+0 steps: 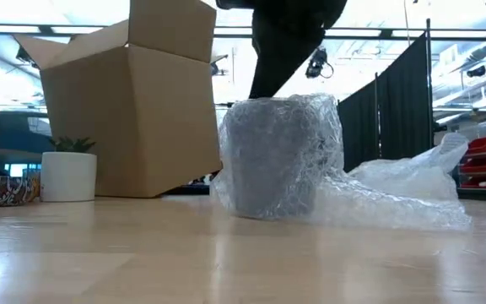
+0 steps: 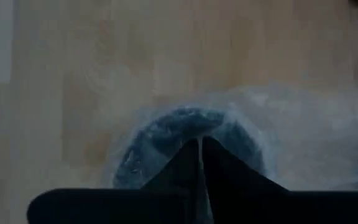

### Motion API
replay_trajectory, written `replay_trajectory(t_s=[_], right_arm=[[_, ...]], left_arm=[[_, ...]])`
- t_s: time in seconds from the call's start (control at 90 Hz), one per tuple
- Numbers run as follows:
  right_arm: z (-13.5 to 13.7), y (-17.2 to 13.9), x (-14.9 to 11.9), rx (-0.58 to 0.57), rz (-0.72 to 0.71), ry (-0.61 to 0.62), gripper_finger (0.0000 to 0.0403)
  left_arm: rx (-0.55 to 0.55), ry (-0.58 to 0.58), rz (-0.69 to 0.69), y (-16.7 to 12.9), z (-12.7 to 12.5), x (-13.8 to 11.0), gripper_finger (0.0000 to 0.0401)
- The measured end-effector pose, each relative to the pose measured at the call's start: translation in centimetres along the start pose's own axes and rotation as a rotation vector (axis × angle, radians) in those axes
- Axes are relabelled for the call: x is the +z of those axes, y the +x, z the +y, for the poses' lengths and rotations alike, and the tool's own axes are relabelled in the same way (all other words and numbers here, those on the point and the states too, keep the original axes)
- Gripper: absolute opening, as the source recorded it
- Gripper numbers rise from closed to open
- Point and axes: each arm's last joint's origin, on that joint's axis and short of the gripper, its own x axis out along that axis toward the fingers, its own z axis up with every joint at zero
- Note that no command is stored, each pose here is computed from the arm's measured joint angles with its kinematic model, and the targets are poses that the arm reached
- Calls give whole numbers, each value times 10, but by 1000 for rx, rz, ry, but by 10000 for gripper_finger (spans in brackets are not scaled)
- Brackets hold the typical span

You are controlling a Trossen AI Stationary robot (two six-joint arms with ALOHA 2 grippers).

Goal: Wrap mug
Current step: Wrap the blue mug with bubble wrap

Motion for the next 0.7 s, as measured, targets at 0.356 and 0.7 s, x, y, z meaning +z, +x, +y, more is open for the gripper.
replay_trajectory(t_s=[0.356,0.7], right_arm=[[-10,23,-14,-26,65,87,0],[-3,27,-11,73,8,59,0]], left_arm=[[0,0,0,0,0,0,129],[3,-2,1,1,1,0,129]])
